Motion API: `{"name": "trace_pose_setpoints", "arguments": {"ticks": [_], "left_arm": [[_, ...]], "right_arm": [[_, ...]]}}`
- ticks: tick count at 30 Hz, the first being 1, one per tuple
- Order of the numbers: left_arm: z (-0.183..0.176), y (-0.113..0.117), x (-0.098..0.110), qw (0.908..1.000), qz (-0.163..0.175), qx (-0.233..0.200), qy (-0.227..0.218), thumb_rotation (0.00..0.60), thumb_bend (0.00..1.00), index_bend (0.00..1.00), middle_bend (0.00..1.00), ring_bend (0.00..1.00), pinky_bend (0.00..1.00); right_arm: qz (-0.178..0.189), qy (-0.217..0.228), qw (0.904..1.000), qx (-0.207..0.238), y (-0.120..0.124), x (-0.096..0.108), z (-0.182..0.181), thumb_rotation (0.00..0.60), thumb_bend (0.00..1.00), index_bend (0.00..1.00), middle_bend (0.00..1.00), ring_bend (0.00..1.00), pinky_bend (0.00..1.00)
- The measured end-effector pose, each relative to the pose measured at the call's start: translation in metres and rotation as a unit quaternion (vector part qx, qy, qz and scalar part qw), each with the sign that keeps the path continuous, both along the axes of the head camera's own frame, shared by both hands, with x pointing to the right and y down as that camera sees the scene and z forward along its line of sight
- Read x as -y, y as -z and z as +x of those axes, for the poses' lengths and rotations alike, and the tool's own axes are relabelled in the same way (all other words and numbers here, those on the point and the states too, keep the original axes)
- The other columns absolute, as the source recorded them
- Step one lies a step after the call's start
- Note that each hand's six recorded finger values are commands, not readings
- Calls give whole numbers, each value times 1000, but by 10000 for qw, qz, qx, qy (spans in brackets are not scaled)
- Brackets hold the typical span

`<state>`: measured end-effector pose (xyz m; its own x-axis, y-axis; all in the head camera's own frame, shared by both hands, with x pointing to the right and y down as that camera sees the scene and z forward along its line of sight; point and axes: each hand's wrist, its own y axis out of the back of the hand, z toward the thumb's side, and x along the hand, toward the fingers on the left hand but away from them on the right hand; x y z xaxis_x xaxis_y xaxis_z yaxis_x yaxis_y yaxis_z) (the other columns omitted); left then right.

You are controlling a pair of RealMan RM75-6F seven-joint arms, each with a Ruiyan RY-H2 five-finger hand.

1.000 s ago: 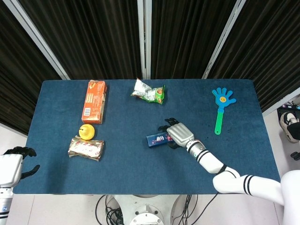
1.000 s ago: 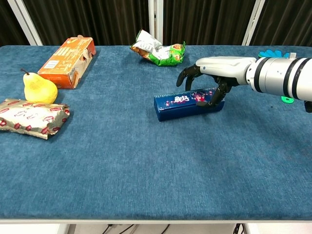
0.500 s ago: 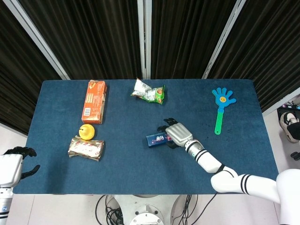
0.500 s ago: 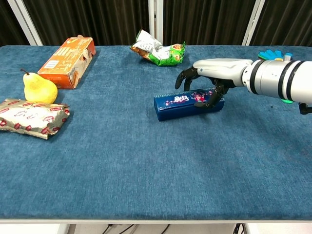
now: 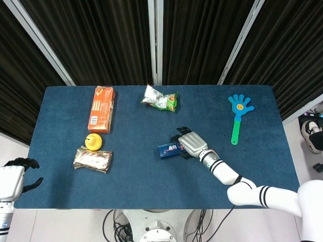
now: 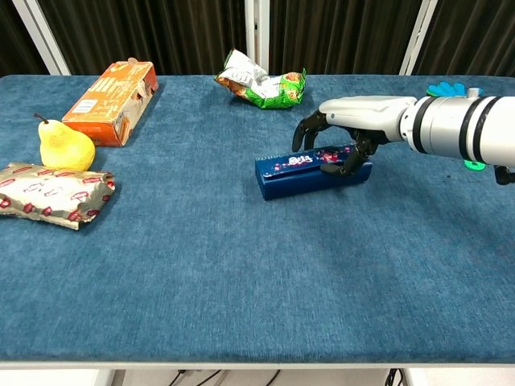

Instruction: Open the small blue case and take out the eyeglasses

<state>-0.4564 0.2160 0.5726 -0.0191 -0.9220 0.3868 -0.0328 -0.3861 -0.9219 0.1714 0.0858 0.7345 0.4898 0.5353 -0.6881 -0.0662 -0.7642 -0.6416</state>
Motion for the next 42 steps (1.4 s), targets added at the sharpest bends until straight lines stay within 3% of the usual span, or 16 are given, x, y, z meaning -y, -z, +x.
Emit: {"name": "trace_pose_setpoints", "arguments": {"ticks": [3, 8, 15, 20, 25, 32, 42], "left_arm": [[0, 0, 0, 10000, 1, 3, 6, 600, 165, 505, 489, 377, 461], [0, 0, 0, 10000, -2, -6, 10, 600, 166, 505, 489, 378, 461], [0, 0, 0, 10000, 3, -20, 11, 600, 165, 525, 510, 413, 462], [0, 0, 0, 10000, 7, -15, 14, 600, 165, 524, 511, 414, 462], [-1, 0, 0, 10000, 4, -26, 27, 600, 166, 524, 511, 414, 461], [0, 0, 1, 10000, -5, -29, 14, 600, 166, 524, 512, 413, 461], [0, 0, 1, 10000, -1, 2, 19, 600, 166, 524, 511, 414, 461]], "right_arm": [[-92, -45, 9999, -42, -1, 6, -3, 600, 706, 284, 321, 22, 0], [-189, -111, 9997, -101, 0, 19, -13, 600, 627, 157, 238, 0, 0], [-184, -188, 9995, -196, -4, 33, -26, 600, 621, 28, 141, 0, 0], [24, -353, 9991, -254, -12, 47, -33, 600, 617, 4, 96, 0, 0], [467, -573, 9970, -248, -10, 63, -33, 600, 609, 2, 103, 0, 0], [486, -375, 9981, 89, 8, 38, -19, 600, 627, 46, 246, 0, 0], [193, -271, 9994, 68, 8, 2, 33, 600, 653, 67, 279, 0, 0]]}}
